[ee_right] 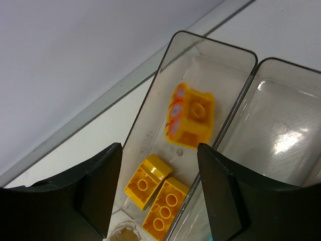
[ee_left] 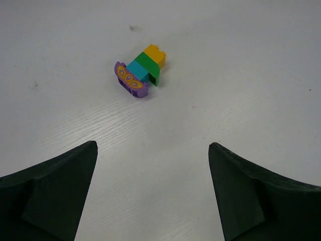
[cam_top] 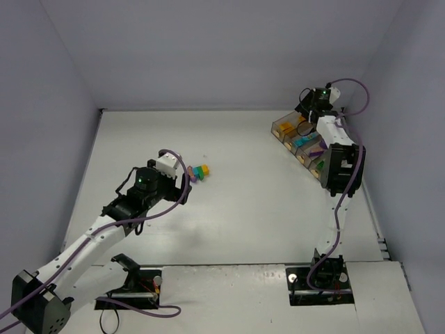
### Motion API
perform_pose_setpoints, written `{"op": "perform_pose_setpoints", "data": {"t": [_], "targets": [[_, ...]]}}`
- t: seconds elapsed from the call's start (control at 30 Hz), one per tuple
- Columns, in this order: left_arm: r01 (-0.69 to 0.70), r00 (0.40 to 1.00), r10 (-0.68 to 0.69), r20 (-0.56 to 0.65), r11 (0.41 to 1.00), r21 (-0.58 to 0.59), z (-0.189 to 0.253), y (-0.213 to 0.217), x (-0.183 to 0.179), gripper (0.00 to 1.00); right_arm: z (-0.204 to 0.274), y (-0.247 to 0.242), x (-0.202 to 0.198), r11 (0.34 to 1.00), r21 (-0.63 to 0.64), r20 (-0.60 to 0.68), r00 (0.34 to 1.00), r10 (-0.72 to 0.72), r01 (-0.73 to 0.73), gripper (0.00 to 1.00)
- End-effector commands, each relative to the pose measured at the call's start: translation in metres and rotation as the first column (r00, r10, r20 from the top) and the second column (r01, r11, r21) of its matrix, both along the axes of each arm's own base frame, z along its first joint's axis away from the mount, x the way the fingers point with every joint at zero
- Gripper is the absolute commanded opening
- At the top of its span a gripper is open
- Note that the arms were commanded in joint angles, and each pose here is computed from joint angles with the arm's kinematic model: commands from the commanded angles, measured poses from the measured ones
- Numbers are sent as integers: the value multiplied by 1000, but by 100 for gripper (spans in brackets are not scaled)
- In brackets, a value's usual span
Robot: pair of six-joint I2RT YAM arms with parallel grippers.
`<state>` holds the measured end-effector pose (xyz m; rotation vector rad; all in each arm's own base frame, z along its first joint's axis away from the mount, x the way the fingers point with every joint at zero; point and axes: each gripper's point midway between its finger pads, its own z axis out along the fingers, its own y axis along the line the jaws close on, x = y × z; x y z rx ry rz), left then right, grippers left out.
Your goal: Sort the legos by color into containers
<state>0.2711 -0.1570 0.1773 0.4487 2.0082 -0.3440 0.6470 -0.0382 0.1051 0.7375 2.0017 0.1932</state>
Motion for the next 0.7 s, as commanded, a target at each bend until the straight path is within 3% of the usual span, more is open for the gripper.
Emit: {"op": "perform_pose_setpoints", "data": {"t": [0.0,0.2,0.37,0.57,0.63,0.67], "targets": [[-16,994,23,103,998,-60,38,-6,17,85,39,3,7,999,9,103,994,32,-33,58],[130,987,-134,87,990,48,25,-20,20,85,99,23,-17,984,-35,194,964,181,-177,59],[249,964,-261,48,952,178,13,-25,36,85,156,48,-67,943,-89,253,908,334,-322,60],[341,939,-343,-15,927,153,-2,-30,81,85,174,68,-139,909,-89,263,870,416,-408,67],[378,925,-368,-91,914,149,-21,-34,90,85,184,71,-160,908,-90,281,864,418,-410,68],[391,920,-384,-74,907,157,-11,-39,101,85,170,72,-171,910,-59,259,874,410,-410,69]]}}
